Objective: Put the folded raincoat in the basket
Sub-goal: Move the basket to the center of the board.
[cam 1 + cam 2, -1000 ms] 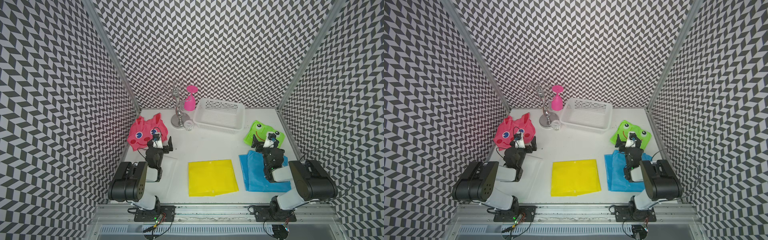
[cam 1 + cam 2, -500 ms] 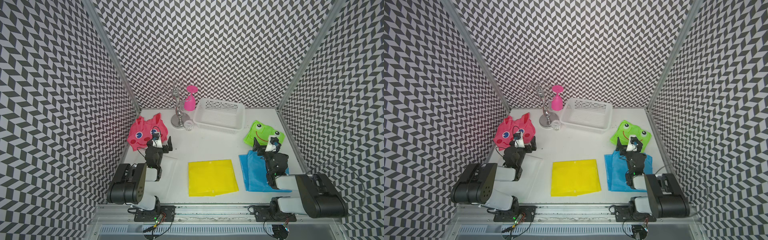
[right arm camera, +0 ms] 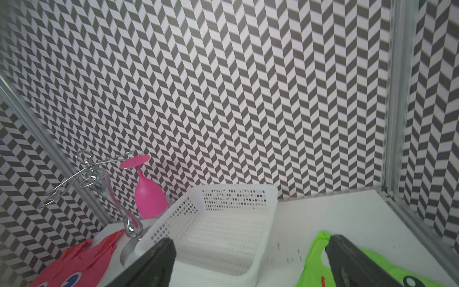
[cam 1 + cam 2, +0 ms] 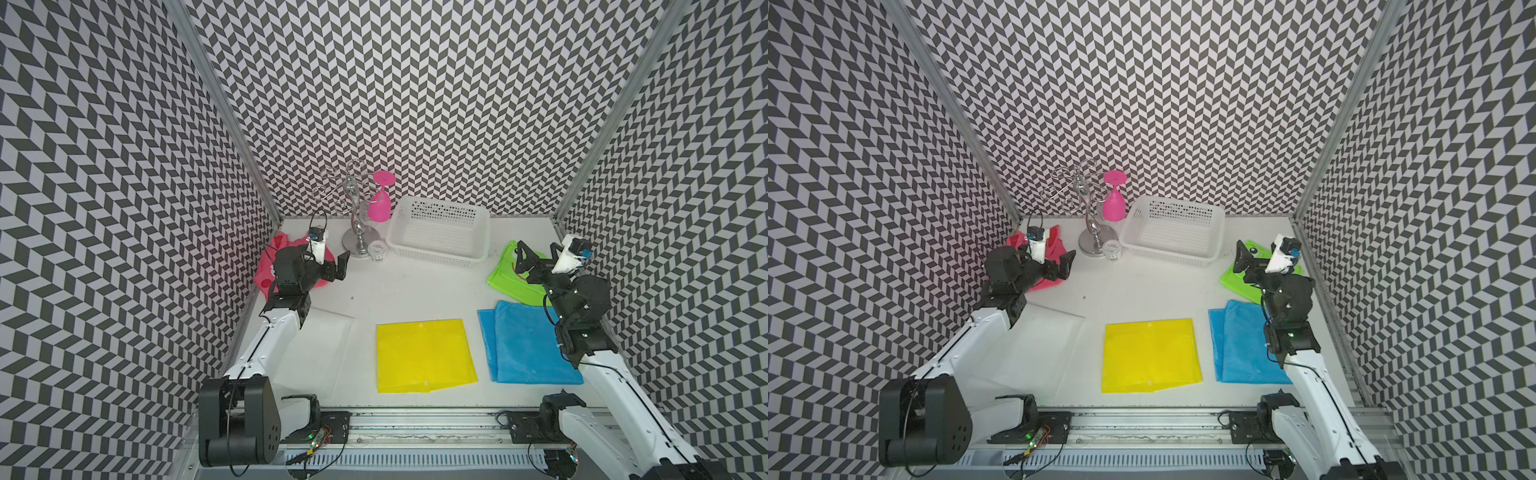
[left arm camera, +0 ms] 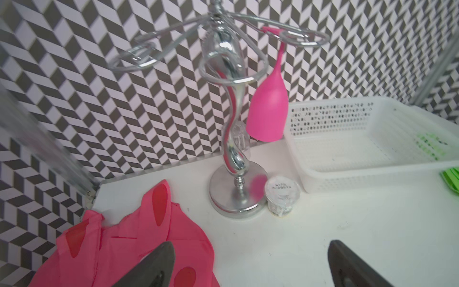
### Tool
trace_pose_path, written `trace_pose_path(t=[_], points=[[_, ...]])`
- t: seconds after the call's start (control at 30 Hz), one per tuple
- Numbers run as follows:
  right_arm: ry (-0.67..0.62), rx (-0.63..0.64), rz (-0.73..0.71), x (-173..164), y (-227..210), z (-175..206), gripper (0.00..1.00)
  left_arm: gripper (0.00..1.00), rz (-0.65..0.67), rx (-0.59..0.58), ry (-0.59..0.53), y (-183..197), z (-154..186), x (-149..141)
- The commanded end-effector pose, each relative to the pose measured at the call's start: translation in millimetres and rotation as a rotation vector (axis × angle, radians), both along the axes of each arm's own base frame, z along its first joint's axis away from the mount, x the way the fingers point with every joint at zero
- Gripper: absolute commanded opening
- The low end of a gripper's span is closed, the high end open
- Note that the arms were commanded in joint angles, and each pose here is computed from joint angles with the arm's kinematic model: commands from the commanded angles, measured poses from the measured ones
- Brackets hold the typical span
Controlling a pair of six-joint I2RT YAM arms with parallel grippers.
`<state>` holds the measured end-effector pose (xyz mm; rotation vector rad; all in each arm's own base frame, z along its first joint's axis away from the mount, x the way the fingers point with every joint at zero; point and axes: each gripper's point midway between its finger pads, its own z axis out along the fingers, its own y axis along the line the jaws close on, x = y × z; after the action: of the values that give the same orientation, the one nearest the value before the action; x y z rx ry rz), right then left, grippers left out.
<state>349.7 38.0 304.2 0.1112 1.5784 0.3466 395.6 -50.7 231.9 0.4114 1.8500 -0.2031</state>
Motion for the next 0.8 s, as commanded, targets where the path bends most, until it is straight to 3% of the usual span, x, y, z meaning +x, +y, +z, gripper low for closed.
trace_pose_path(t=[0.0, 0.17, 0.33, 0.53, 0.77], points=[[0.278, 0.099, 0.075, 17.4, 16.5, -61.4, 0.96, 1.00, -0.192, 0.124, 0.169, -19.6, -48.4, -44.6], [0.468, 0.130, 0.042, 67.3, 31.1, -97.9, 0.88, 0.99, -0.181, 0.235, 0.216, -7.8, -85.0, -65.0], [0.567, 0.130, -0.010, 128.8, 34.3, -117.5, 0.73, 0.99, -0.201, 0.216, 0.273, -10.3, -108.6, -72.4], [0.648, 0.055, -0.133, 191.5, 19.7, -144.8, 0.69, 1.00, -0.204, 0.232, 0.327, -9.6, -123.8, -70.5], [0.776, -0.040, -0.160, 234.9, 19.1, -187.0, 0.49, 1.00, -0.208, 0.230, 0.355, -12.2, -137.7, -73.6]])
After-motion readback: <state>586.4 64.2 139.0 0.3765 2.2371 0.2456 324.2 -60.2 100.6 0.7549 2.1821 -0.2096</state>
